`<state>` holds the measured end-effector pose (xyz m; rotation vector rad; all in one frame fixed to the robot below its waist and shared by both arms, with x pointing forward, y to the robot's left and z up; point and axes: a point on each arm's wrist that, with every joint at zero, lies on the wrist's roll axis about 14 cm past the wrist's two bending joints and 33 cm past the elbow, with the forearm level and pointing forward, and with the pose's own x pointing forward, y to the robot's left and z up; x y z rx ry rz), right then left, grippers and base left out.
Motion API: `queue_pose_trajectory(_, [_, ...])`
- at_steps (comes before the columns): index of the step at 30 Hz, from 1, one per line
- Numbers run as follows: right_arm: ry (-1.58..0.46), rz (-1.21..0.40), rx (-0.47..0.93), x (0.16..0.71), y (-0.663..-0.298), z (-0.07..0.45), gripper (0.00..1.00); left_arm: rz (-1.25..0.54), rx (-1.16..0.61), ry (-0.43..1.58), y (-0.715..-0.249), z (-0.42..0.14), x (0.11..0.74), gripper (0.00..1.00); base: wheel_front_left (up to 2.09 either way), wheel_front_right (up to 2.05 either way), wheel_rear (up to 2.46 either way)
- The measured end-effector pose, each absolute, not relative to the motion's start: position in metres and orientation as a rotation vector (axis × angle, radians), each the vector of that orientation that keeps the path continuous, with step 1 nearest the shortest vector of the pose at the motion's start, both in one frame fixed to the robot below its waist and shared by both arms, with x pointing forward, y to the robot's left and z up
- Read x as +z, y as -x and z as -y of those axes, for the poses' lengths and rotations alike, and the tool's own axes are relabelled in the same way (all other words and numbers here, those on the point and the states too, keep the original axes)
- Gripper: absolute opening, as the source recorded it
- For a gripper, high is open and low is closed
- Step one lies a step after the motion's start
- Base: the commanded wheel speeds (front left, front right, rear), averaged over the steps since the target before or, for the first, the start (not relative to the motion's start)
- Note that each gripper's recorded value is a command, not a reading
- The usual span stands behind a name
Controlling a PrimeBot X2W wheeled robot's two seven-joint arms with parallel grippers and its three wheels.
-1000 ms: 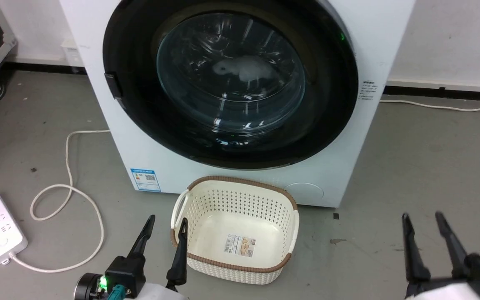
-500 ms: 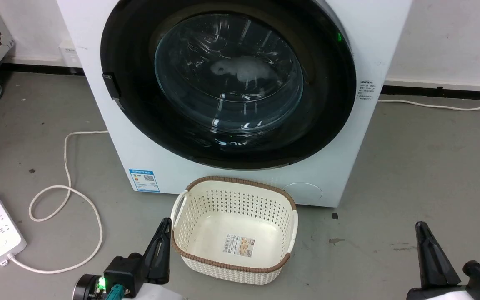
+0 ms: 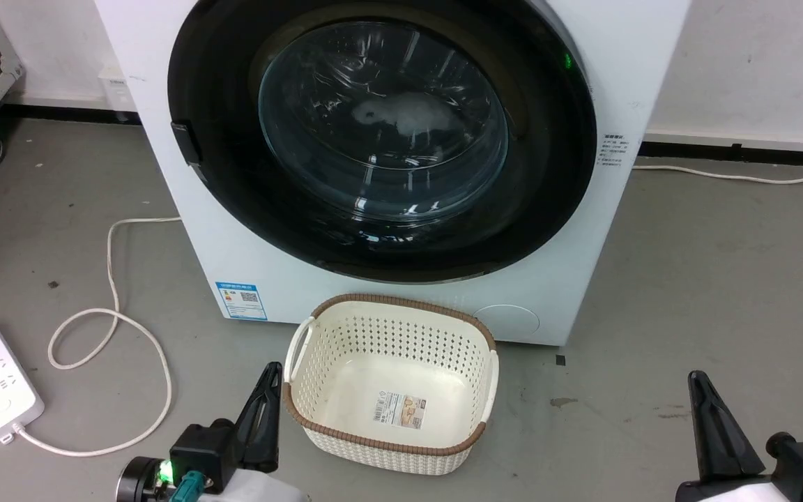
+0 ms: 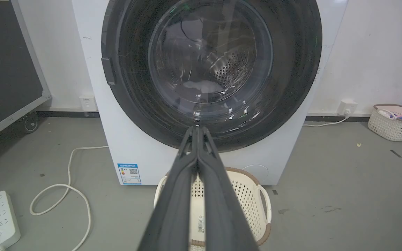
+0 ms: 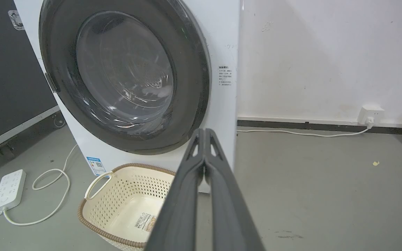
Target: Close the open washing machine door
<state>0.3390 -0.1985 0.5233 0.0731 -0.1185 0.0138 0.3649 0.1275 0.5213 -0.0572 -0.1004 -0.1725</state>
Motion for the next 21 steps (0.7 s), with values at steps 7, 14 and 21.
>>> queue_pose_trajectory(7, [-0.065, 0.103, 0.021, 0.5211, -0.3400, 0.1961, 0.00, 0.094, -0.162, 0.048, -0.3655, -0.1303, 0.5215, 0.00, 0.00, 0.00, 0.00])
queue_pose_trajectory(14, [-0.058, 0.093, 0.029, 0.5208, -0.3423, 0.1938, 0.00, 0.086, -0.153, 0.044, -0.3660, -0.1332, 0.5213, 0.00, 0.00, 0.00, 0.00])
queue_pose_trajectory(21, [-0.050, 0.086, 0.038, 0.5216, -0.3450, 0.1912, 0.00, 0.078, -0.140, 0.036, -0.3668, -0.1372, 0.5213, 0.00, 0.00, 0.00, 0.00])
